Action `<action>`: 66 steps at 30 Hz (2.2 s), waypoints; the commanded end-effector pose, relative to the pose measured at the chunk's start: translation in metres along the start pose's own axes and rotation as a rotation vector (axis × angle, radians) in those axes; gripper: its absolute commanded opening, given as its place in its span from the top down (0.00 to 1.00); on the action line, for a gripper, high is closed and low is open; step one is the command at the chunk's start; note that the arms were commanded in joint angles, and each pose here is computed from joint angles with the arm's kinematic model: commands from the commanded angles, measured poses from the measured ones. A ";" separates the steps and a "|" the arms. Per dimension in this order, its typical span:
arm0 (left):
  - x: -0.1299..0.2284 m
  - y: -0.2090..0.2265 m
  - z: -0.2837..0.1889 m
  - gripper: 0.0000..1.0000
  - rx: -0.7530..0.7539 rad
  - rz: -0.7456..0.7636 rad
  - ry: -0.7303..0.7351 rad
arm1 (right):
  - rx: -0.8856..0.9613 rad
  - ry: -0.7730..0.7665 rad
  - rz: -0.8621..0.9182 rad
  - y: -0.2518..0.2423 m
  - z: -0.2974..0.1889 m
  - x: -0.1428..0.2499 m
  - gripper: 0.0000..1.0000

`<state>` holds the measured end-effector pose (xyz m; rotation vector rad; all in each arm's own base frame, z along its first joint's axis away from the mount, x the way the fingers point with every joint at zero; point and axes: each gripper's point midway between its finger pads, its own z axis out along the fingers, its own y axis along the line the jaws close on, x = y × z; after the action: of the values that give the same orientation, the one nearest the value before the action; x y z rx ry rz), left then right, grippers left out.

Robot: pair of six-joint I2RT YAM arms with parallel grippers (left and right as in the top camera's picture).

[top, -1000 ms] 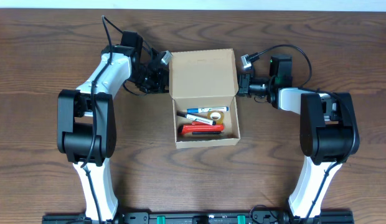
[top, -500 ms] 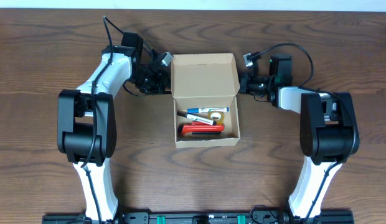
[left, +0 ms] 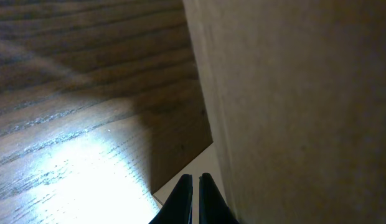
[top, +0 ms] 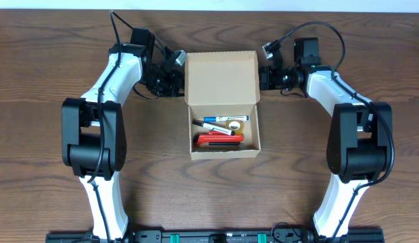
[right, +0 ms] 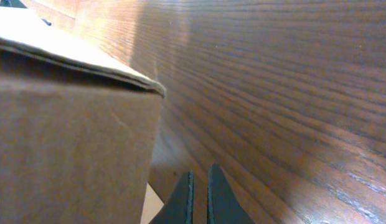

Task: Pack container
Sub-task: 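Grip the lid edges with both grippers and swing the lid upward, then fold the lid down over the box and press it shut with both grippers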

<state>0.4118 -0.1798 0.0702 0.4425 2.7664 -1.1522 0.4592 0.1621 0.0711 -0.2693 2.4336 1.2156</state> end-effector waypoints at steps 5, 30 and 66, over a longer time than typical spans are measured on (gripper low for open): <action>0.001 -0.003 0.001 0.94 0.004 0.033 0.015 | -0.022 0.005 -0.086 0.021 0.000 -0.004 0.99; -0.007 -0.044 -0.053 0.94 -0.074 0.155 -0.076 | -0.022 -0.024 -0.193 0.062 -0.029 -0.015 0.99; 0.072 -0.102 -0.115 0.93 -0.385 0.255 0.063 | 0.342 0.035 -0.285 0.053 -0.068 -0.001 0.99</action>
<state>0.3077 -0.1708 0.2000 0.7442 2.7878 -0.7442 0.4158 0.1553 0.1291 -0.5019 2.5009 0.8561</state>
